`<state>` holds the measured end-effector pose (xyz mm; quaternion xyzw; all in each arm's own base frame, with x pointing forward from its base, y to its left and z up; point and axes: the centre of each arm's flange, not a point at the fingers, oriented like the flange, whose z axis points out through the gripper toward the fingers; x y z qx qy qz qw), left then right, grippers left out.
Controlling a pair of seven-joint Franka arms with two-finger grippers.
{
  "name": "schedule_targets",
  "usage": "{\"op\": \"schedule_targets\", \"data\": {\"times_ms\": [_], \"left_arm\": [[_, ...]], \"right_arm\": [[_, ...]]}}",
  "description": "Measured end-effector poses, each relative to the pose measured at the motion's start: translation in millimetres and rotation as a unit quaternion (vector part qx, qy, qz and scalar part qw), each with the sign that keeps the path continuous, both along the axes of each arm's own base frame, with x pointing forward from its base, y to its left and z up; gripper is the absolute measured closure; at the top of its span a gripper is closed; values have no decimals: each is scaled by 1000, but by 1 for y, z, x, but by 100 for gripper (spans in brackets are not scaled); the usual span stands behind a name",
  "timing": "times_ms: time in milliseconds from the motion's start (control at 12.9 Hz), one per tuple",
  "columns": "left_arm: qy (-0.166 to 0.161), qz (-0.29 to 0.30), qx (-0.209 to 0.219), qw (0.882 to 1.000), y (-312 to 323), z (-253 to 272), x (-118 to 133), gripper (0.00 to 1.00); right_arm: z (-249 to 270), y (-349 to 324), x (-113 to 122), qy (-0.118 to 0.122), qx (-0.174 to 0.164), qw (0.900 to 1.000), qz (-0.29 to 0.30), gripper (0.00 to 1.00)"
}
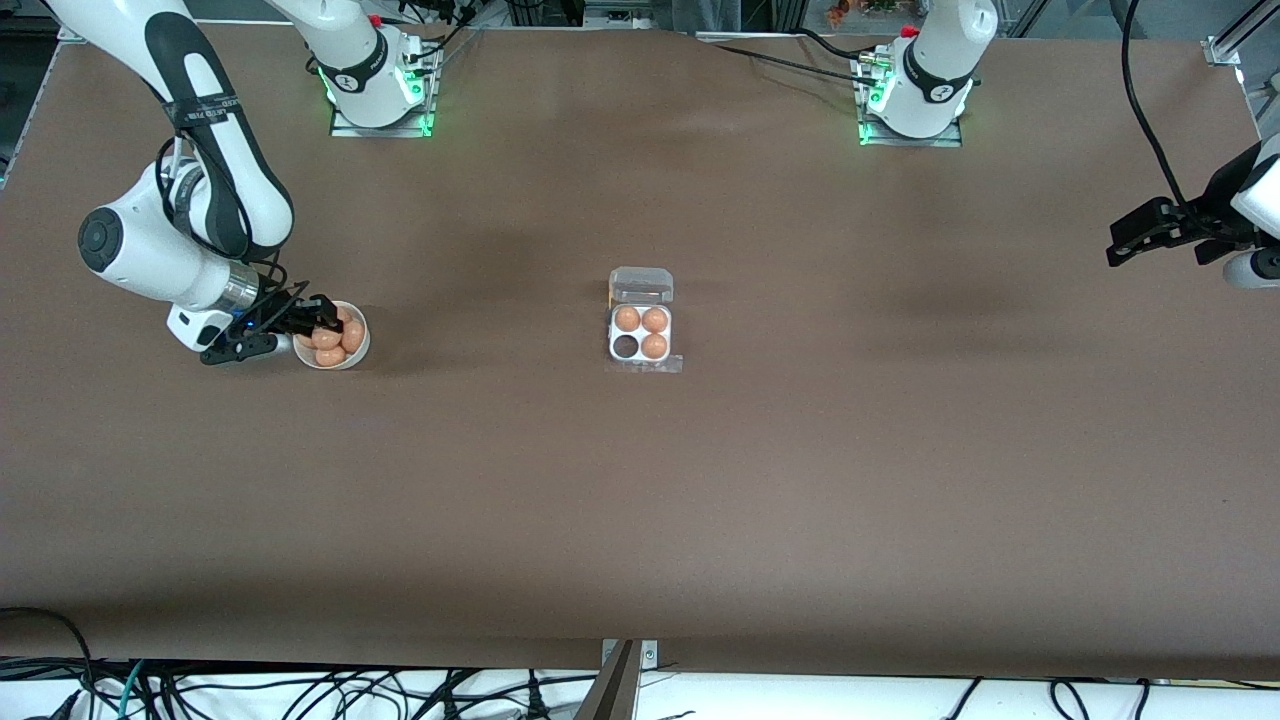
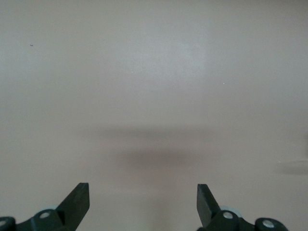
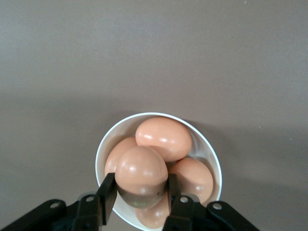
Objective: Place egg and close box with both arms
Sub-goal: 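Close the right gripper on one brown egg in the bowl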
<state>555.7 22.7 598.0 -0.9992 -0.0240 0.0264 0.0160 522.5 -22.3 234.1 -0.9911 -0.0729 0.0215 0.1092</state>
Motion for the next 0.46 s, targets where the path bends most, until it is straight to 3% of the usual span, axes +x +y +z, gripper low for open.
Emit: {"op": "schedule_targets", "data": {"times_ms": [464], "left_arm": [[0,0,0,1000,0,0,0,1]], "right_arm": [[14,8,16,15,15,1000,14,52]]}}
